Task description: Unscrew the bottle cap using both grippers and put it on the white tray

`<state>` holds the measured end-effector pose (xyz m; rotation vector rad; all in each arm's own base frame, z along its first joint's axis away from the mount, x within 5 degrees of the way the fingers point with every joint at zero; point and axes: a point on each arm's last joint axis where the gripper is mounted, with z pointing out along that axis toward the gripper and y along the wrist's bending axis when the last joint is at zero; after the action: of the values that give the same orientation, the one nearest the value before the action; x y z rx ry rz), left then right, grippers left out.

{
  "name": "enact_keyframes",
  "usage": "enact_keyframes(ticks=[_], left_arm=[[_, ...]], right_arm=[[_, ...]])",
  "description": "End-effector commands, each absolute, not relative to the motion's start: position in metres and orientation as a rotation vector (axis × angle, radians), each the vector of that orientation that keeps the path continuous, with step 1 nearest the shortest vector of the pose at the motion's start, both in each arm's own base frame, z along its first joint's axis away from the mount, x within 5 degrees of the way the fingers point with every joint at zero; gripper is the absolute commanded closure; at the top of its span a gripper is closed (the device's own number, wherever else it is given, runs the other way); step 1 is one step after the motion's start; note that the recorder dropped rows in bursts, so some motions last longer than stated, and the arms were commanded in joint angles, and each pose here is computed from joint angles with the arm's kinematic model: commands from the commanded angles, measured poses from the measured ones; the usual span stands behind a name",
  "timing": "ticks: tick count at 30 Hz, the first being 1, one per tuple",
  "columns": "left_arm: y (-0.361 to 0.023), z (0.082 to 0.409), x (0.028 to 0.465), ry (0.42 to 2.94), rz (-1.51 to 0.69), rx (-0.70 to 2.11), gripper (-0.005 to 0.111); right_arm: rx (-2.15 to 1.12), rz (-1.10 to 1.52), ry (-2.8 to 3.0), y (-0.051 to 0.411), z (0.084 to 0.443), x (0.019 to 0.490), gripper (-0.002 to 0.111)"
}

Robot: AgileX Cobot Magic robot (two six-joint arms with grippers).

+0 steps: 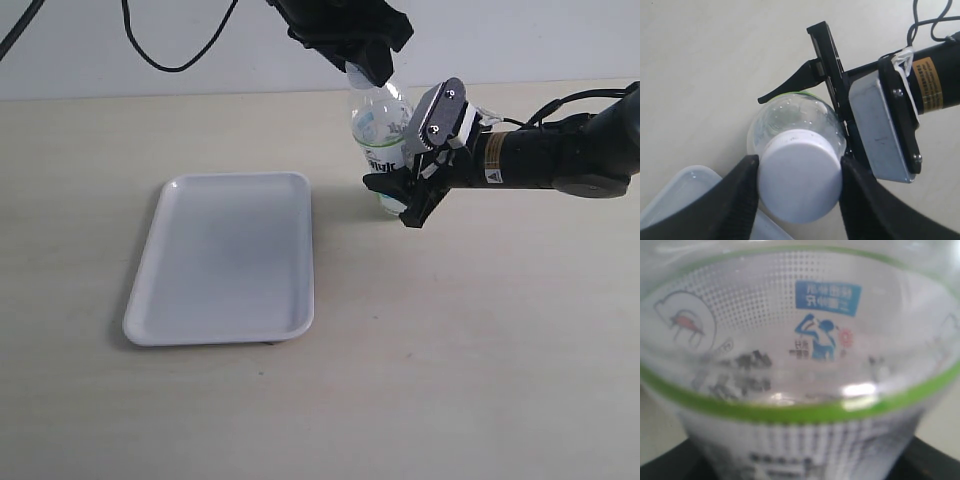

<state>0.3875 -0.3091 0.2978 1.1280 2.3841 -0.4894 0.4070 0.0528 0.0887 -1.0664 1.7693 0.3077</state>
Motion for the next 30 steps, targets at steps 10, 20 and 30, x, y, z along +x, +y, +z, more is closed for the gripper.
enact_keyframes(ticks=[10, 20, 30], left_arm=[[-0.3087, 0.3029, 0.3871, 2.412, -0.507, 1.041, 0.107], [-0.3084, 0.3024, 0.3864, 2.566, -0.588, 0.744, 0.107], [-0.3095, 0.3024, 0.3839, 2.667, -0.672, 0.528, 0.107]], right_arm=[[-1.131, 0.261, 1.796, 0.0511, 0.0825, 0.4049, 0.108], [-1.144, 0.257, 1.788, 0.0513, 0.0825, 0.4046, 0.108], [-1.155, 0.267, 1.756, 0.0529, 0.0841, 0.4044, 0.108]])
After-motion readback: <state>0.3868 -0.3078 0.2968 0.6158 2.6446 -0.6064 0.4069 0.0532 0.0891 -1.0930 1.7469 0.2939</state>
